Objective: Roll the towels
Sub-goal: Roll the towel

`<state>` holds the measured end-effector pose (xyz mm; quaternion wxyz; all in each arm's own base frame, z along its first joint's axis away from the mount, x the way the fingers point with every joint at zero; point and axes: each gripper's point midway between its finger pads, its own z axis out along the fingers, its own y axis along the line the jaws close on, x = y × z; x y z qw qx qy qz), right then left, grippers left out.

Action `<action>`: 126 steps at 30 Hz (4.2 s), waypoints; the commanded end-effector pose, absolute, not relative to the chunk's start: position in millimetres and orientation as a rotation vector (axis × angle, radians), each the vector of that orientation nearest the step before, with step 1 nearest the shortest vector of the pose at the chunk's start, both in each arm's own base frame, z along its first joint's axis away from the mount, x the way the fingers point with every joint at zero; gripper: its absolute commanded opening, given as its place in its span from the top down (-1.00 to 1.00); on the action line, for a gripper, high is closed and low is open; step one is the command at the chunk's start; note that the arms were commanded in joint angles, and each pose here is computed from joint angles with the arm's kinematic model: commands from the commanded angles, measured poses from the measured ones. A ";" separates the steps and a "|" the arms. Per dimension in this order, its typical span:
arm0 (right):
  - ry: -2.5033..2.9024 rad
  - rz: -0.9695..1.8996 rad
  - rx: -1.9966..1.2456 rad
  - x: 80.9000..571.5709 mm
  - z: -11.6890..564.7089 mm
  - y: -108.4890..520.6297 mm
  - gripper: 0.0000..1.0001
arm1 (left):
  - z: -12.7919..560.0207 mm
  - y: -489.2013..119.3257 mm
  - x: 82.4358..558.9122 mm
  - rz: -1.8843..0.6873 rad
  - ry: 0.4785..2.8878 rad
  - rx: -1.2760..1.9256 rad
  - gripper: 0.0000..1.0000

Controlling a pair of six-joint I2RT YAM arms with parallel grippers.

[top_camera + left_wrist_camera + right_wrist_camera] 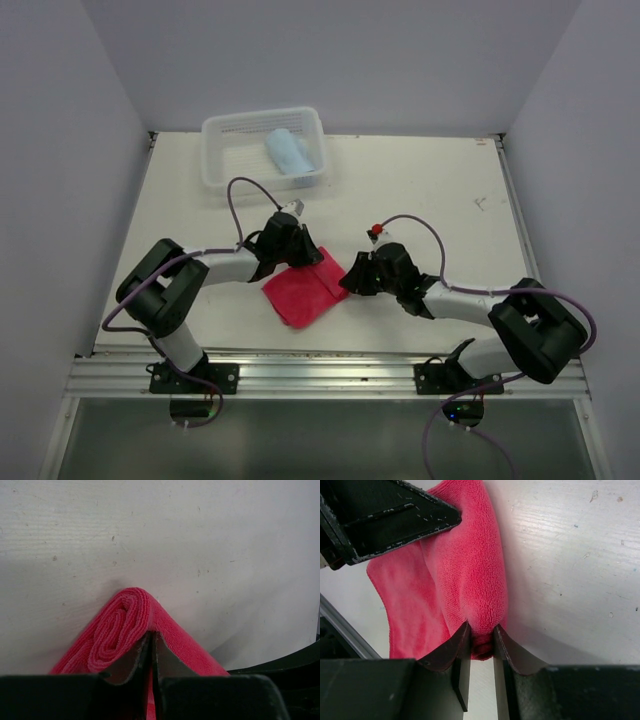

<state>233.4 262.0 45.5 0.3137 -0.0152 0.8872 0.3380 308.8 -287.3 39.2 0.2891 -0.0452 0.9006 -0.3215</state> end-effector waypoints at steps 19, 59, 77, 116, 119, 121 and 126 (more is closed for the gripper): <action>2.138 0.491 -0.363 233.2 69.3 245.8 1.00 | 110.8 -270.5 351.7 -0.766 2.299 -0.108 0.81; 1.832 -0.217 -0.958 175.3 59.3 303.0 1.00 | 130.9 -262.7 292.2 -0.877 2.221 -0.103 0.83; 1.836 -0.181 -0.973 162.1 54.8 324.0 1.00 | 51.0 -255.1 245.1 -0.768 2.401 -0.083 0.83; 2.188 0.931 -0.154 185.3 89.4 303.9 -0.17 | 23.7 -233.6 234.6 -0.679 2.440 -0.145 0.87; 2.234 0.919 -0.161 181.3 68.9 303.8 -0.17 | 22.4 -233.3 233.2 -0.685 2.440 -0.147 0.88; 2.243 0.939 -0.161 179.0 62.3 306.3 -0.16 | 21.7 -233.3 232.2 -0.688 2.443 -0.149 0.88; 2.251 0.973 -0.170 173.9 57.1 309.0 -0.11 | 21.0 -233.1 230.7 -0.700 2.441 -0.163 0.89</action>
